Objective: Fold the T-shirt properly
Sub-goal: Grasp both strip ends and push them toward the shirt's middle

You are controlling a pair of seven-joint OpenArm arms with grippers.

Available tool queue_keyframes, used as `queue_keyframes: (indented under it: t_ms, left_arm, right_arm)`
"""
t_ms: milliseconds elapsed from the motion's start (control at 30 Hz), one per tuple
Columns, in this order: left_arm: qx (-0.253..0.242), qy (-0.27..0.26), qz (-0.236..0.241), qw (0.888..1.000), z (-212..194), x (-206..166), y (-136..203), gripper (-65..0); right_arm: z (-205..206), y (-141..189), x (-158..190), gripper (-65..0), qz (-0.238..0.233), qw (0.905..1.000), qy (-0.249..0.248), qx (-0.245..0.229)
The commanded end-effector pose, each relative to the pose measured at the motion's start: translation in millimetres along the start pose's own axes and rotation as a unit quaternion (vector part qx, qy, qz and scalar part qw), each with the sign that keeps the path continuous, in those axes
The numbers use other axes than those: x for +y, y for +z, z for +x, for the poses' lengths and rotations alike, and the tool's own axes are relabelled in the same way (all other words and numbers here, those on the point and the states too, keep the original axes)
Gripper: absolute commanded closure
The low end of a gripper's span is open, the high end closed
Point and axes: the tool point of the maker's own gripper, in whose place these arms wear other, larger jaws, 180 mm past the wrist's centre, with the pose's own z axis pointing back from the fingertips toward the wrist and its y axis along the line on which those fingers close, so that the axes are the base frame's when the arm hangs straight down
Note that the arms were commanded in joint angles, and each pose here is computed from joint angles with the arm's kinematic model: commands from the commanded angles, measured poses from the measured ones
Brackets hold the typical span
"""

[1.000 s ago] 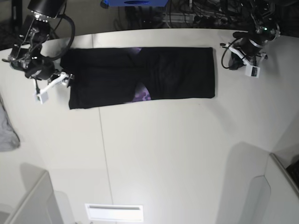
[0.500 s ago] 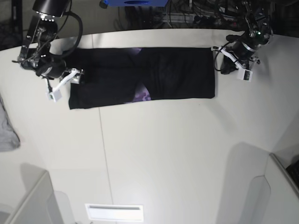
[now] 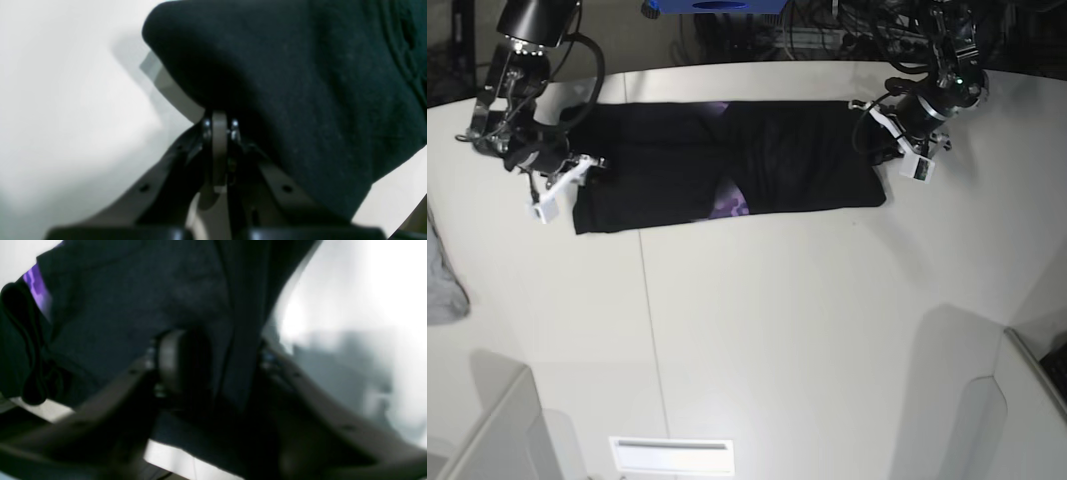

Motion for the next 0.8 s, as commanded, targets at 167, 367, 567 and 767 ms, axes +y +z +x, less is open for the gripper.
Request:
queue_keyframes:
  t_ms: [167, 367, 567, 767]
  left_arm:
    - [0.017, -0.026, -0.029, 0.999, -1.7, -19.2, -8.3, 0.0]
    - [0.013, -0.041, -0.053, 0.998, 8.0, -35.4, -18.4, 0.0]
    - [-0.004, -0.062, -0.070, 0.996, 27.6, -48.3, -26.3, 0.0]
    - [-0.011, -0.055, -0.057, 0.997, 37.6, -50.4, -32.4, 0.0]
  right_arm:
    - [8.7, 2.6, -2.0, 0.0, -0.010, 0.9999, 0.008, -0.003]
    - [21.3, 10.3, -10.6, 0.0, -0.023, 0.9995, 0.020, -0.009]
    - [35.6, 20.7, -9.7, 0.0, -0.036, 0.9975, 0.058, -0.019]
    - [53.8, 35.5, 12.1, 0.0, -0.045, 0.9950, 0.075, -0.049]
